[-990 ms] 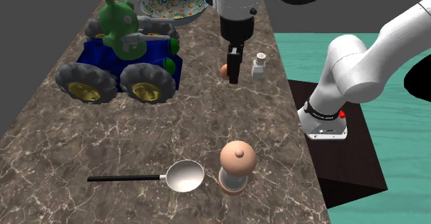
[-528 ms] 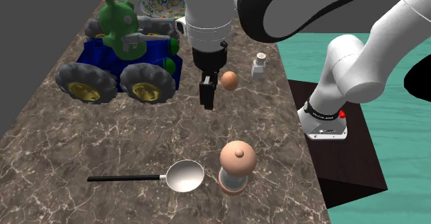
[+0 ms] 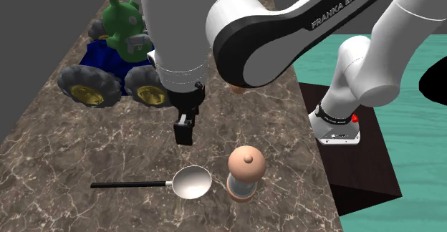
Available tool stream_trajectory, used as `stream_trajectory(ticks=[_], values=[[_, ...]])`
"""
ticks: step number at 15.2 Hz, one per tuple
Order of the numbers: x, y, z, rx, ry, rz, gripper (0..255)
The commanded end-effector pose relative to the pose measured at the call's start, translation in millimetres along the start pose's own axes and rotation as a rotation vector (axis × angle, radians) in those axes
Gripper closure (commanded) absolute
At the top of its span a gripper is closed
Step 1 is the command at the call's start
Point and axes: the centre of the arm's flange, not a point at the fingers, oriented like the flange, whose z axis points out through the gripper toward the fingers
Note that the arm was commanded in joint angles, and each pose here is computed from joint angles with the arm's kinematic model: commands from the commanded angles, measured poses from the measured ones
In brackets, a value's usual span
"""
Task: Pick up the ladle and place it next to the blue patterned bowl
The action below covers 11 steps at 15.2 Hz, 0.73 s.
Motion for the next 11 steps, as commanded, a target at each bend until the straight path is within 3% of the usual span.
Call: stream_trajectory(ticks=[1,11], values=[[14,-20,9,0.003,0.013,-0.012,0],[78,-116,48,0.013,0.072,-0.073,0]])
